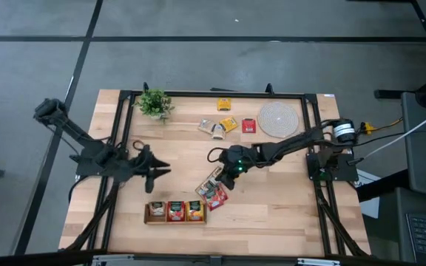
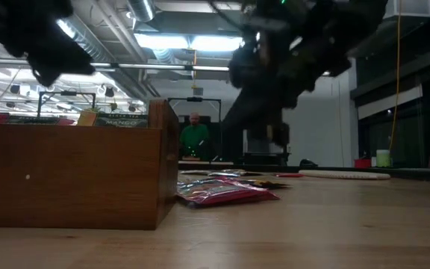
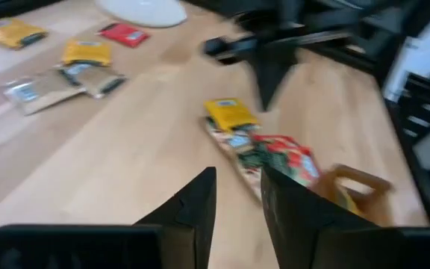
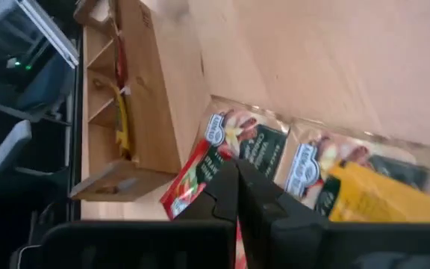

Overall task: Pick & Place Tea
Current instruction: Move the yellow tea bag to the top of the table

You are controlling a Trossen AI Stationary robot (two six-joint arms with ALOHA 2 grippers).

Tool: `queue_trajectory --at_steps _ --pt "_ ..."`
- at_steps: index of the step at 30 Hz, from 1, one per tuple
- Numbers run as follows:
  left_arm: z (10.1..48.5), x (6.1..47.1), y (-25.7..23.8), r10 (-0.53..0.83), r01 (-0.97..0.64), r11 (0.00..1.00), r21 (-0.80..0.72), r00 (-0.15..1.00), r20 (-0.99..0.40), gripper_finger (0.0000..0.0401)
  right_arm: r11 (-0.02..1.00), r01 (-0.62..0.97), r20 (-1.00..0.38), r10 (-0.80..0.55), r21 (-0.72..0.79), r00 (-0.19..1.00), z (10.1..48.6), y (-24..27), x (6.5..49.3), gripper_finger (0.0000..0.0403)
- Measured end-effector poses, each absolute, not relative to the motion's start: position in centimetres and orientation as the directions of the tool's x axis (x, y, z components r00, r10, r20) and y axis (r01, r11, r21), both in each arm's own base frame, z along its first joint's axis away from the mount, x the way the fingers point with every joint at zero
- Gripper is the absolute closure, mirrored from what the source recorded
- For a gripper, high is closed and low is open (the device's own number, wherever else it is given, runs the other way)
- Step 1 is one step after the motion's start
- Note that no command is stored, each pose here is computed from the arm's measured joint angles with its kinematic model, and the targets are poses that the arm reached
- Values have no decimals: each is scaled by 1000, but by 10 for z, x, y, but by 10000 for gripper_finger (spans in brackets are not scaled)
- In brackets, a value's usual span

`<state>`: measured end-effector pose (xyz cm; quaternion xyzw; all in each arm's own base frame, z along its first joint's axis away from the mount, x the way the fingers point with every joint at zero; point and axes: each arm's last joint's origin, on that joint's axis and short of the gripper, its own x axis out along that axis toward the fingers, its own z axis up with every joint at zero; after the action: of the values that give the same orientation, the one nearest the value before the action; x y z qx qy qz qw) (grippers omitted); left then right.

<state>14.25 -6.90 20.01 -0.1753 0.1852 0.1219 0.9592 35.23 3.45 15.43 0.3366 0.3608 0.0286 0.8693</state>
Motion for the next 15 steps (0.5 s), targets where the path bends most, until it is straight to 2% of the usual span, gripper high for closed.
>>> queue_trajectory --at_steps 3,8,15 --pt "198 150 -56 195 -349 882 -317 882 -429 299 766 268 -655 250 584 713 164 40 343 399" --pt "192 161 -37 219 -400 864 -306 845 -487 300 738 454 -789 171 500 590 156 45 327 399" --pt "183 179 -15 260 -448 848 -285 818 -513 303 725 536 -828 86 434 554 149 39 324 400"
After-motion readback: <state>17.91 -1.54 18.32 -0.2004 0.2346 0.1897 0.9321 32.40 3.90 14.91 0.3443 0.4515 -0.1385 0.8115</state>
